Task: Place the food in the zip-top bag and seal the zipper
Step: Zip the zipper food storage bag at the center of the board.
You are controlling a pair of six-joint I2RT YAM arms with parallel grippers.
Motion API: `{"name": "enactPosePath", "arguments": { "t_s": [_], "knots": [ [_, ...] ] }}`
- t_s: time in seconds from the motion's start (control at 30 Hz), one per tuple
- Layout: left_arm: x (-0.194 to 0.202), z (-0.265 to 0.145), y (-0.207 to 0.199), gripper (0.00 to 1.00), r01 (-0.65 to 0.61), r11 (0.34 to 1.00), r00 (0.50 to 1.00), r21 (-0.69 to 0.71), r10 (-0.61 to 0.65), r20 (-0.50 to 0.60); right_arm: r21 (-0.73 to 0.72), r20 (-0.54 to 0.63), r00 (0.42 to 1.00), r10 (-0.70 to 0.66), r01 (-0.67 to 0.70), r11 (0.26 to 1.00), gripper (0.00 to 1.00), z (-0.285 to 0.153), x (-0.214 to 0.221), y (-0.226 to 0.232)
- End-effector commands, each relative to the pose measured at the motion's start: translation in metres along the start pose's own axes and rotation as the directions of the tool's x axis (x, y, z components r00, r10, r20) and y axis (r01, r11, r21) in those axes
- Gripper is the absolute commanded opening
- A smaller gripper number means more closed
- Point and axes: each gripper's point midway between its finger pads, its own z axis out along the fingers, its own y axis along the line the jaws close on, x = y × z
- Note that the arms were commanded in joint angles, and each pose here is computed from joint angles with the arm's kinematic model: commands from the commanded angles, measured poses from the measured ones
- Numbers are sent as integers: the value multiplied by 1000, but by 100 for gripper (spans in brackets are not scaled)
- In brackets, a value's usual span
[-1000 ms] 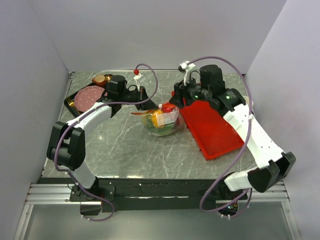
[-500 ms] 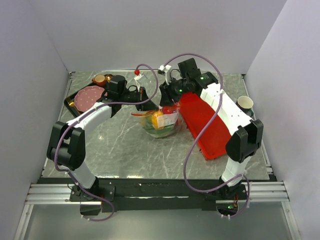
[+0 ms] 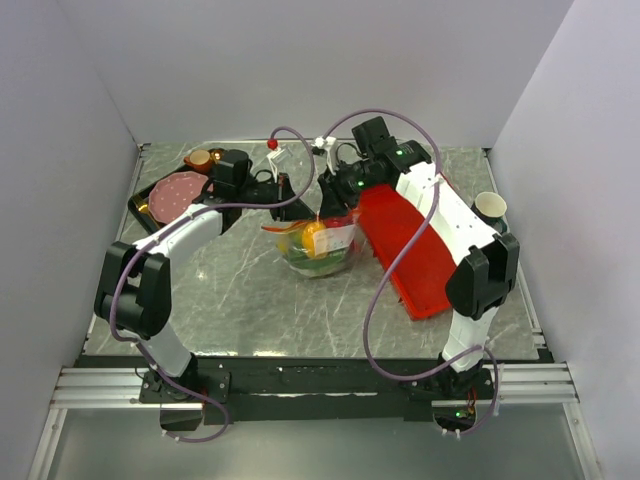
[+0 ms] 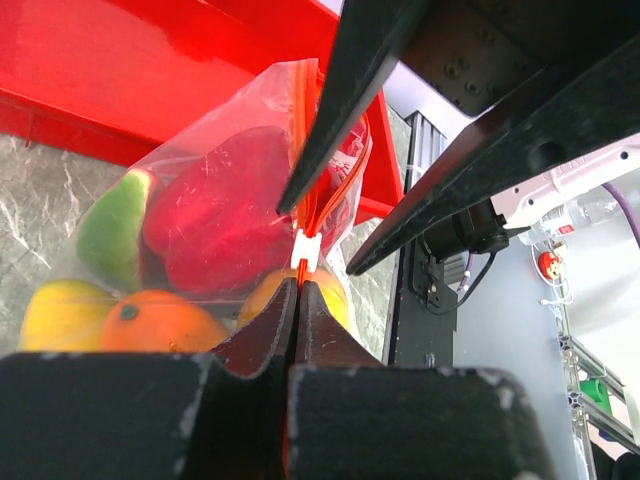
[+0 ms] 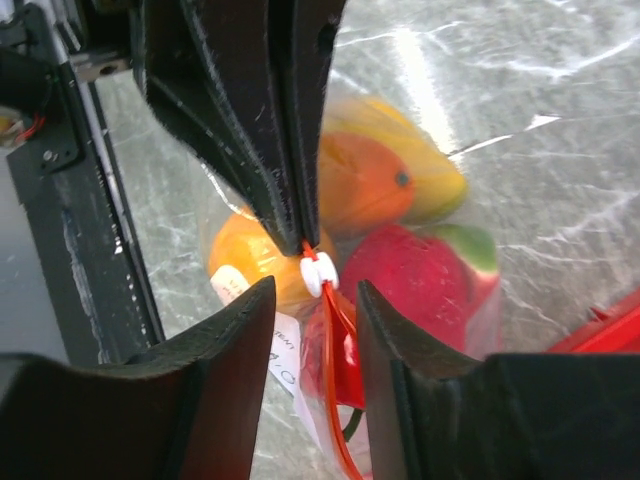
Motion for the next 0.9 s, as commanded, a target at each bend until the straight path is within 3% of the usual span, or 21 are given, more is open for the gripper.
{"name": "enactPosePath", "arguments": {
  "t_s": [0.0,0.2,0.3,0.43,0.87],
  "knots": [
    [-24,-3,-19,1,-90,994,996,67,88,36,-63,14,999,-30,31,998,43,-2,-6,10],
    [-22,-4,-16,1,-82,995,996,62,80,35,-86,35,999,-36,39,996,39,0,-9,11],
    [-22,-5,-16,1,-82,995,996,64,79,45,-95,31,999,-34,37,995,28,2,-10,10],
    [-23,-5,-13,1,-72,996,997,60,70,45,-101,24,999,-32,34,994,1,3,-8,11],
    [-27,-22,12,1,-19,998,996,-62,24,86,-27,62,998,4,-3,1000,0,-27,5,-1]
  ]
}}
